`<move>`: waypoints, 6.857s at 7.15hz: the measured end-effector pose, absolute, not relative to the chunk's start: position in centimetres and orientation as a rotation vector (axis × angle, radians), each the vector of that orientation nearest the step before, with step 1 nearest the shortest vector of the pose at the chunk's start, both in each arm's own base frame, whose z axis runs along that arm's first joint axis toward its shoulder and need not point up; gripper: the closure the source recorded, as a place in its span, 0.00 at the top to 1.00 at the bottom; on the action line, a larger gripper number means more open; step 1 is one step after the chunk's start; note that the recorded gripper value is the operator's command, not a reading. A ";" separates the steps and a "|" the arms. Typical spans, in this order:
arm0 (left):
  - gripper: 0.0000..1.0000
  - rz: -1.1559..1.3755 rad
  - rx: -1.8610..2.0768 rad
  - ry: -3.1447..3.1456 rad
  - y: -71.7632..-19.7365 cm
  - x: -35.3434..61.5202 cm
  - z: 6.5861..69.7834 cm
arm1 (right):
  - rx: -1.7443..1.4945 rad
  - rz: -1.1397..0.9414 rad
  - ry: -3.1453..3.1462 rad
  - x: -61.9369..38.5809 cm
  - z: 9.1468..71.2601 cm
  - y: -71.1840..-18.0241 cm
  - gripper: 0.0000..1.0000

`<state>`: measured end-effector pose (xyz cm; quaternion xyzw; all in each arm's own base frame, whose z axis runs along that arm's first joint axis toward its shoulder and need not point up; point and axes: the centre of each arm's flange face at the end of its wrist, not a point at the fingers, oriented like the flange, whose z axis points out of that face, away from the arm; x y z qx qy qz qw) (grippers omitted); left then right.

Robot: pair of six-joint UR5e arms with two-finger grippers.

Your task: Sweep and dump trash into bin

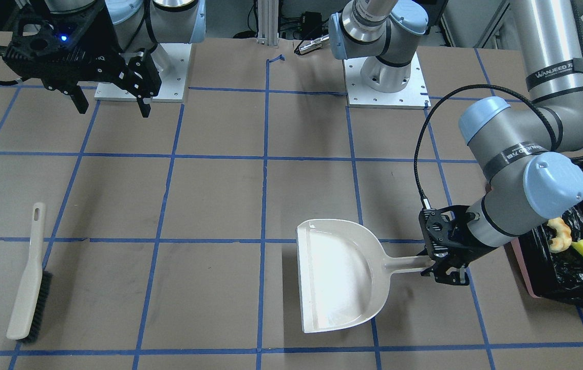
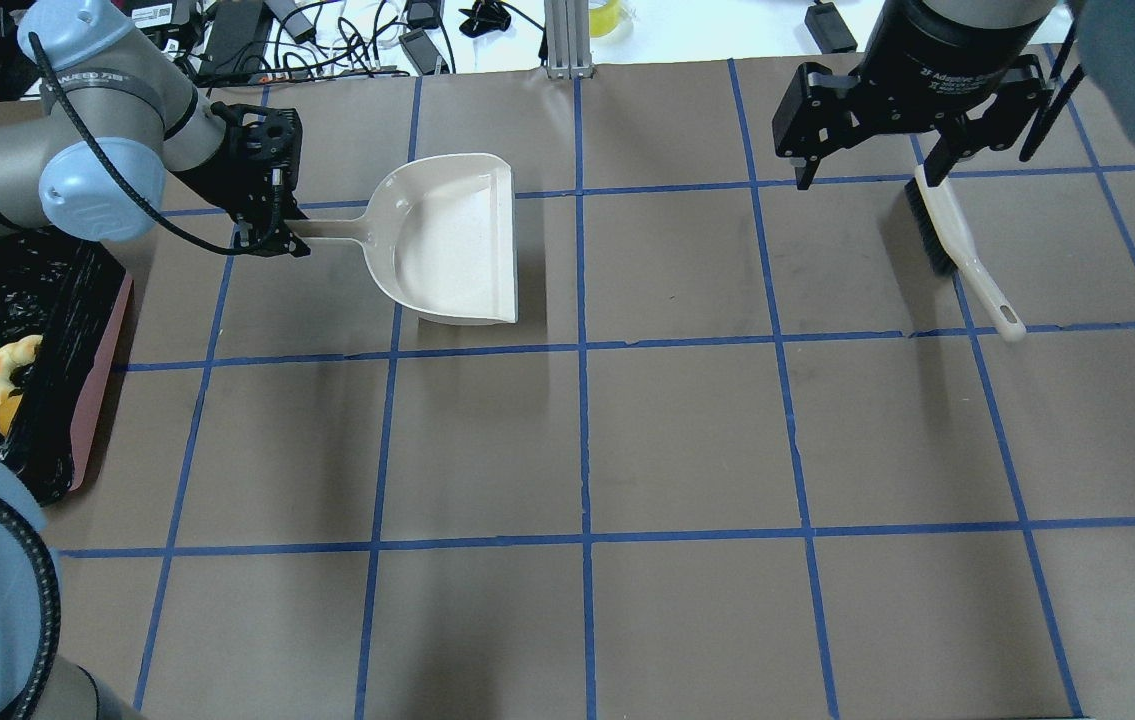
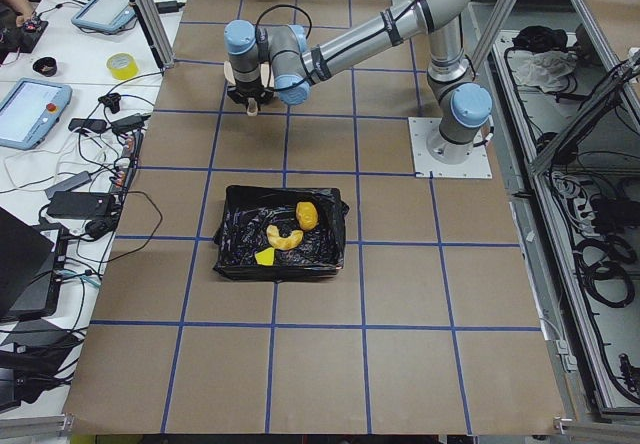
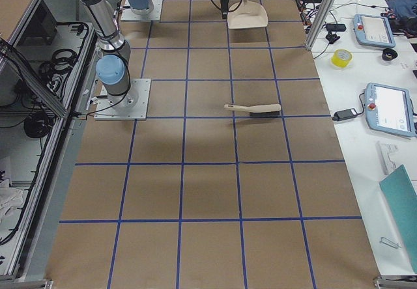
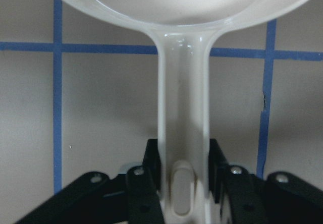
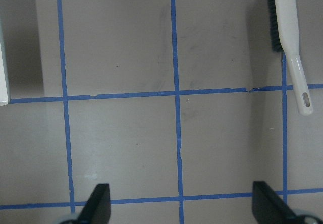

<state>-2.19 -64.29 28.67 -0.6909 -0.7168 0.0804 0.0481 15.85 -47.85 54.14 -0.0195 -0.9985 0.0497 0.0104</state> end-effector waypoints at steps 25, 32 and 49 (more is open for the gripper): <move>0.00 0.169 -2.285 -2.103 -65.5 0.4 28.0 | -0.058 0.154 -3.121 16.0 54.2 -47.8 1.00; 0.44 0.068 -2.389 -2.055 -67.0 2.1 25.9 | -0.054 0.154 -3.122 16.1 54.2 -47.8 1.00; 1.00 0.157 -0.265 -3.179 -48.2 -14.7 51.4 | -0.057 0.154 -3.121 16.0 54.2 -47.7 1.00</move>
